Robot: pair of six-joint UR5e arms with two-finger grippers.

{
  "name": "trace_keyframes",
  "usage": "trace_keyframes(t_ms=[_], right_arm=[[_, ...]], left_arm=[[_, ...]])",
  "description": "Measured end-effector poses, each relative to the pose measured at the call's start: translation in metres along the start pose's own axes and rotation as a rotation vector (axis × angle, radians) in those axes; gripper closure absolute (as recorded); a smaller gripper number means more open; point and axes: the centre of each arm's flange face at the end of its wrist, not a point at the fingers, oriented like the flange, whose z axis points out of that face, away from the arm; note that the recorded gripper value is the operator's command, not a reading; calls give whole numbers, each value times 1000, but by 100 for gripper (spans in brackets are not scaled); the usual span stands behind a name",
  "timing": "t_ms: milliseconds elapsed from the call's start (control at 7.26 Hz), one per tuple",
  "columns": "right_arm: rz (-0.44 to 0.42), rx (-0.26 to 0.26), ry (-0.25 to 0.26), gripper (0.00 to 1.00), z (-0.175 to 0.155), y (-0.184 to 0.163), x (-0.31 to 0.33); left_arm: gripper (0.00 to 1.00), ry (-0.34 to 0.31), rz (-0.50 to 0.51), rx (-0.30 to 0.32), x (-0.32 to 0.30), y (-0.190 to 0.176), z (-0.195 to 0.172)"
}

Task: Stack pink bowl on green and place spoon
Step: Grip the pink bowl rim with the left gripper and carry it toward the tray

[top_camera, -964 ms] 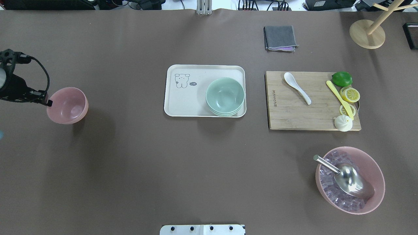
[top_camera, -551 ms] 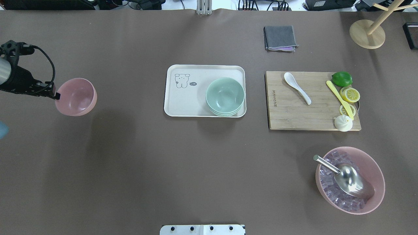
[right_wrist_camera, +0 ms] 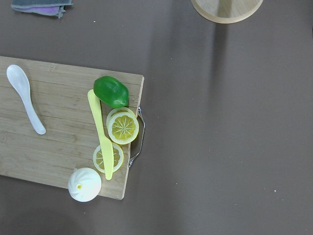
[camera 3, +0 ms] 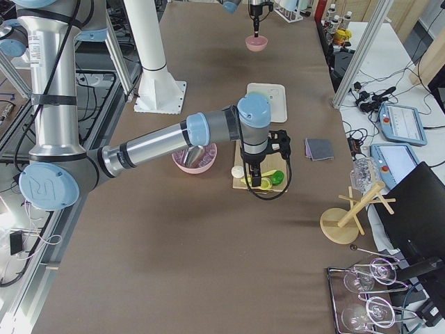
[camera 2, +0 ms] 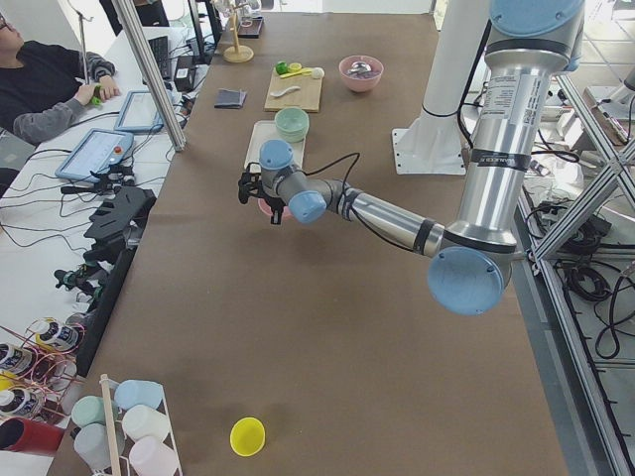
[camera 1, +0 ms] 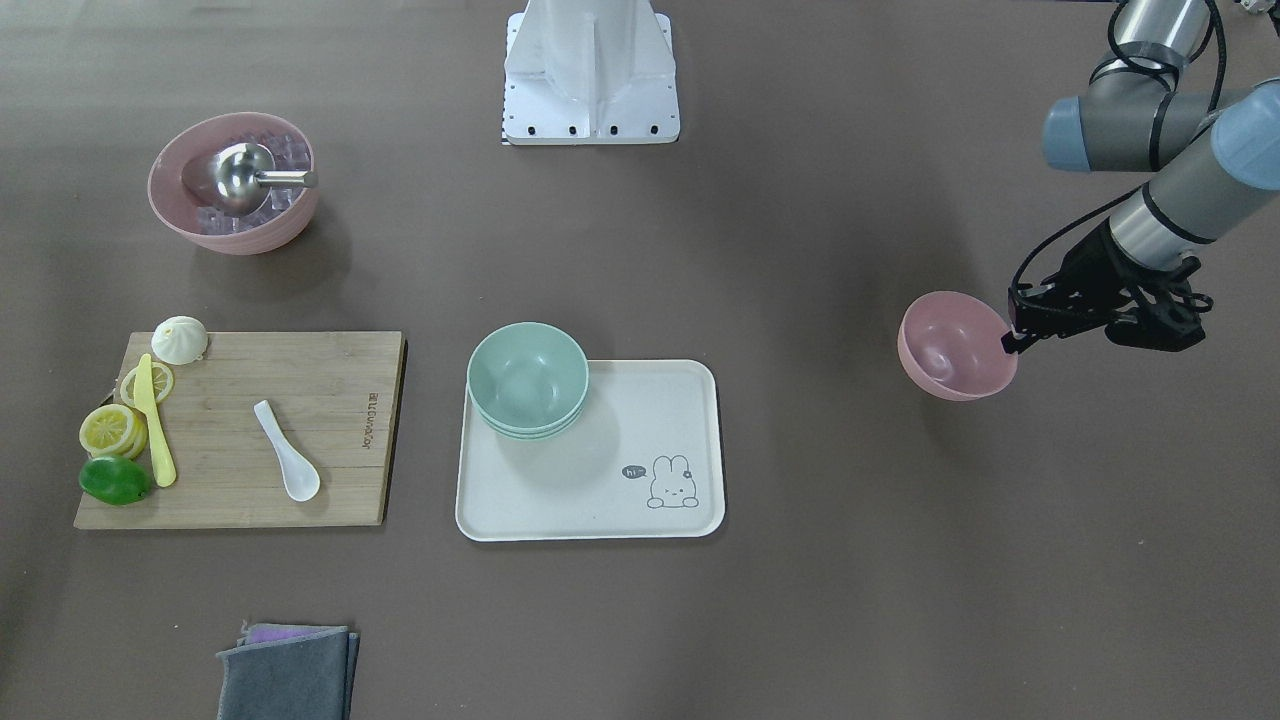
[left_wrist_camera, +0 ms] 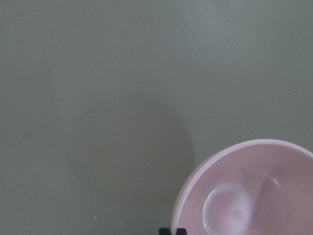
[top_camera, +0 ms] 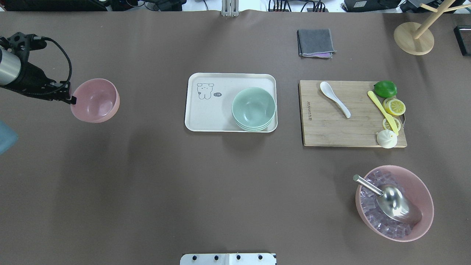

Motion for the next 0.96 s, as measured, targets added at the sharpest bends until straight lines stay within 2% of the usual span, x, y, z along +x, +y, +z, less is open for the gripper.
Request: trace_keyframes(t_ms=[551, 964], right_arm=[[2, -1, 1, 0, 0, 0, 1], [2, -1, 2, 0, 1, 0, 1]], left_arm=[[100, 13, -98, 3, 73, -17, -27], [100, -10, -161, -26, 142, -16, -51]])
